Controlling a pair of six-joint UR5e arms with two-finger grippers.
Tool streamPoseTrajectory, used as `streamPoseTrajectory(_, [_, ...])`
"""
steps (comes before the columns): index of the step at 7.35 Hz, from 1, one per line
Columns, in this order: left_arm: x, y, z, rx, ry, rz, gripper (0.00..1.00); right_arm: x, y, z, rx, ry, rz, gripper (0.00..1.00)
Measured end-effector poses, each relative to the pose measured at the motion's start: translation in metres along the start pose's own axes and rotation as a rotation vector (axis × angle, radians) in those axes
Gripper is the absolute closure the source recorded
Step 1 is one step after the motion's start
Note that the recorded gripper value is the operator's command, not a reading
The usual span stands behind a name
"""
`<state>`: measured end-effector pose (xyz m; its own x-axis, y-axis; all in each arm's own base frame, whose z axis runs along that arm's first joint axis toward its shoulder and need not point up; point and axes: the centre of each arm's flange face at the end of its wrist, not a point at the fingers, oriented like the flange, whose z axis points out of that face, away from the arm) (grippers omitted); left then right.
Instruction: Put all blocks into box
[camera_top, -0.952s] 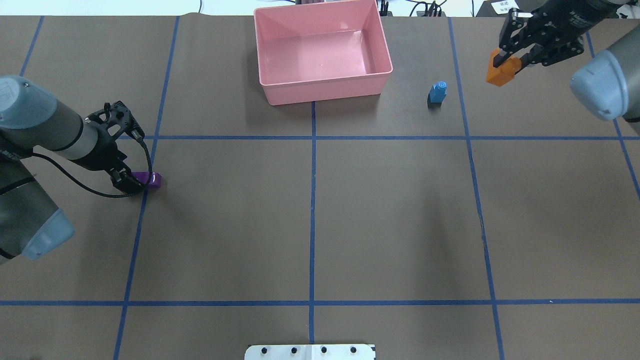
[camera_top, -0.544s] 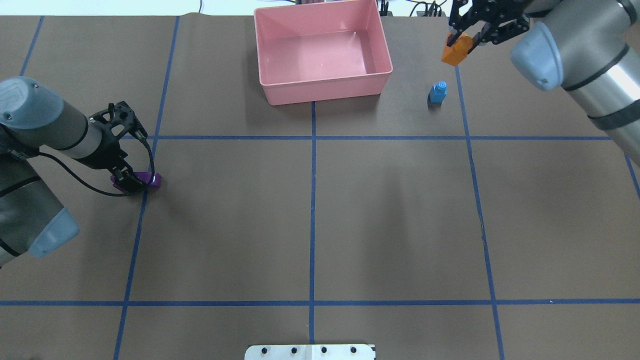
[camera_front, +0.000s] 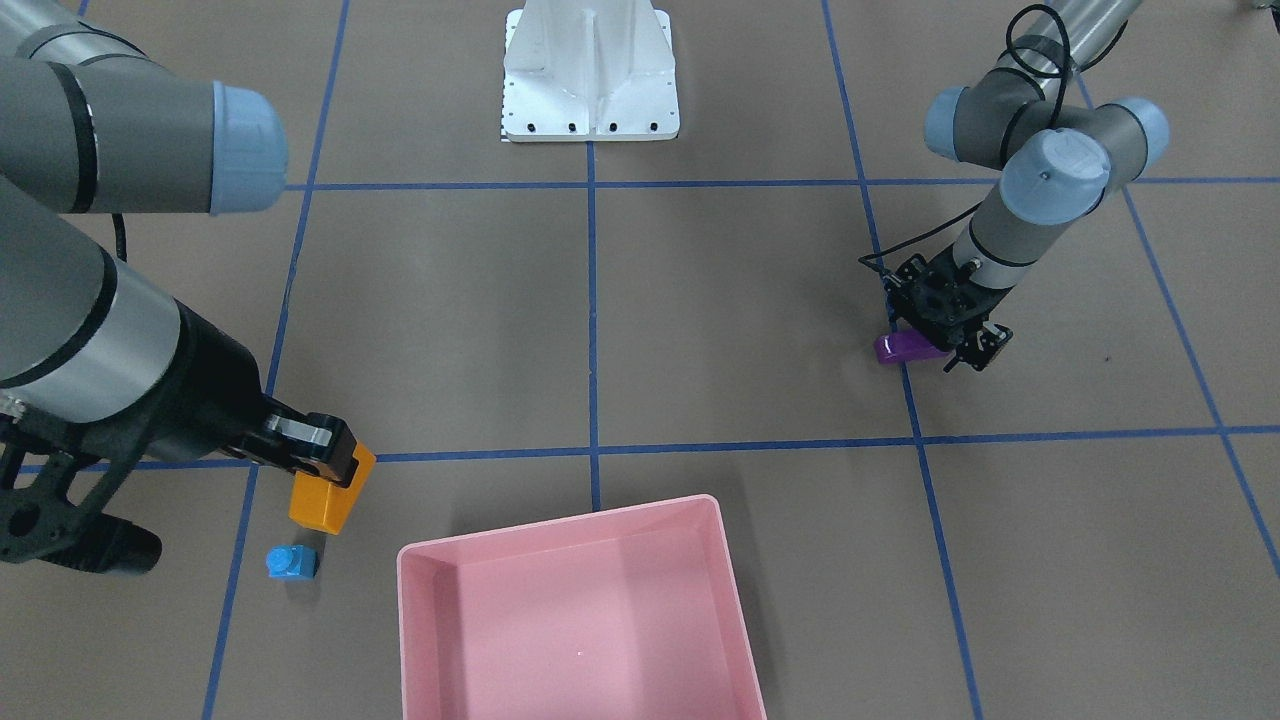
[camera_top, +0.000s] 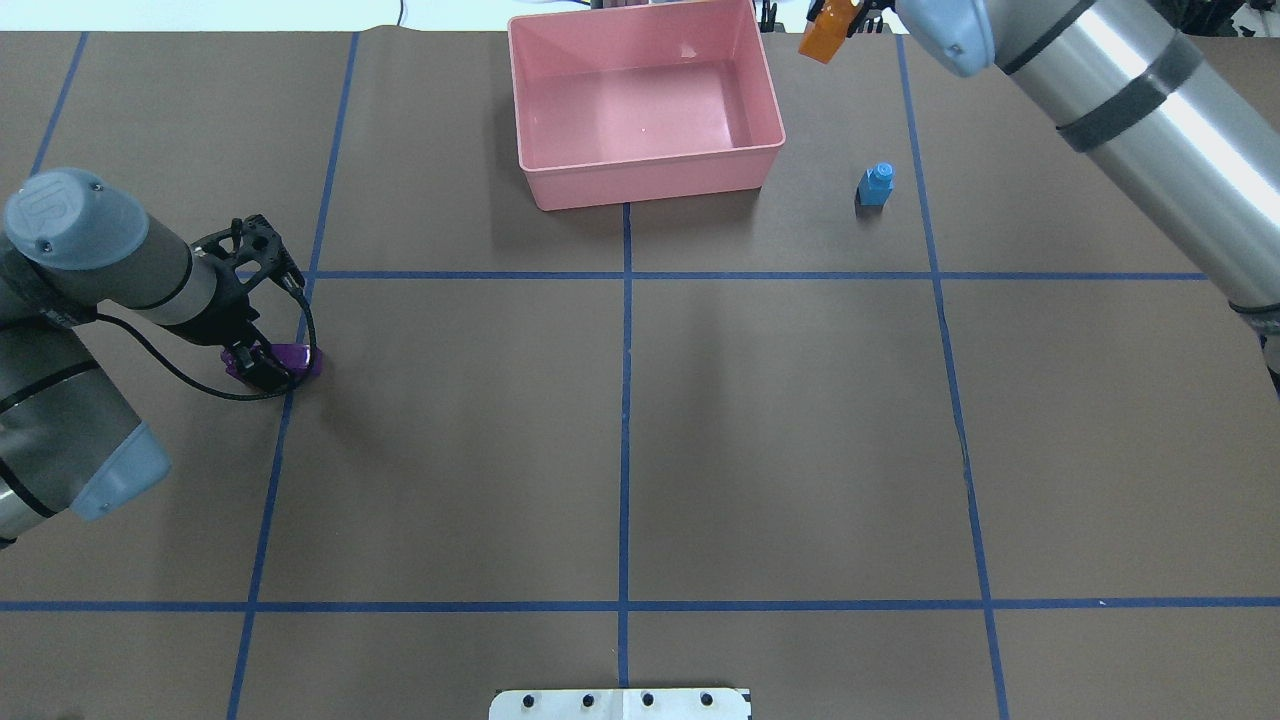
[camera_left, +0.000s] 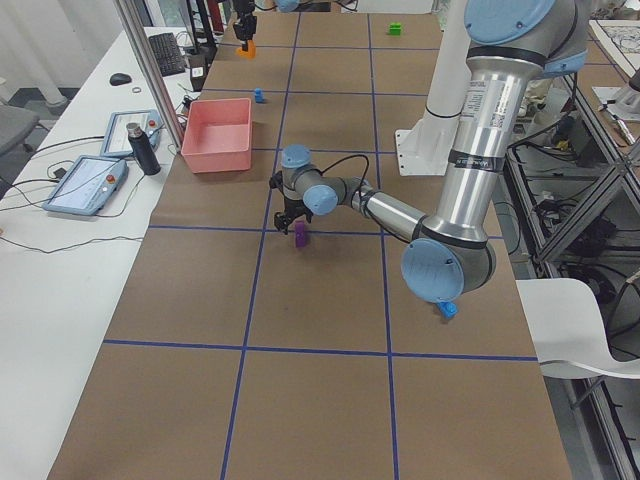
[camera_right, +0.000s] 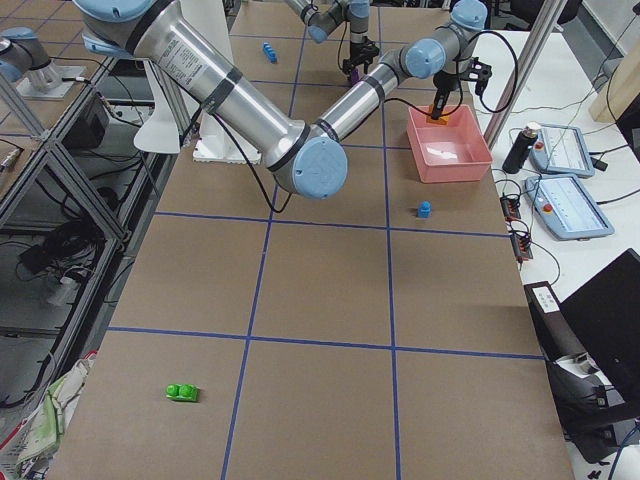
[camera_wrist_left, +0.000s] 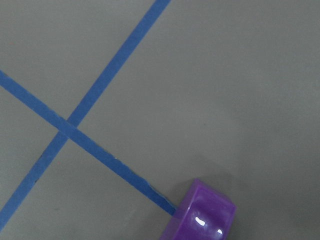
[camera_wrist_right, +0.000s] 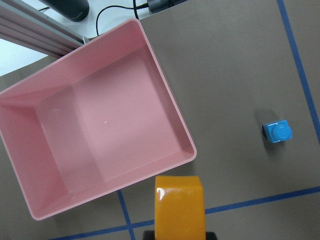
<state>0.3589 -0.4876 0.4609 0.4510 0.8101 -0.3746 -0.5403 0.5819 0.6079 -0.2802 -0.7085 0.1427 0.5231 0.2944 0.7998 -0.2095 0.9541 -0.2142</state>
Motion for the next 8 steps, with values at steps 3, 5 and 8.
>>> streamPoseTrajectory(3, [0.006,0.004,0.008,-0.014,-0.014,0.012,0.04,-0.026,-0.022,0.016,0.014,-0.014,-0.027,1.00])
streamPoseTrajectory(5, [0.008,0.005,0.010,-0.017,-0.015,0.010,0.04,-0.041,-0.027,0.035,0.016,-0.005,-0.042,1.00])
streamPoseTrajectory(8, [0.009,0.006,0.011,-0.022,-0.014,0.007,0.04,-0.059,-0.030,0.084,0.026,0.028,-0.072,1.00])
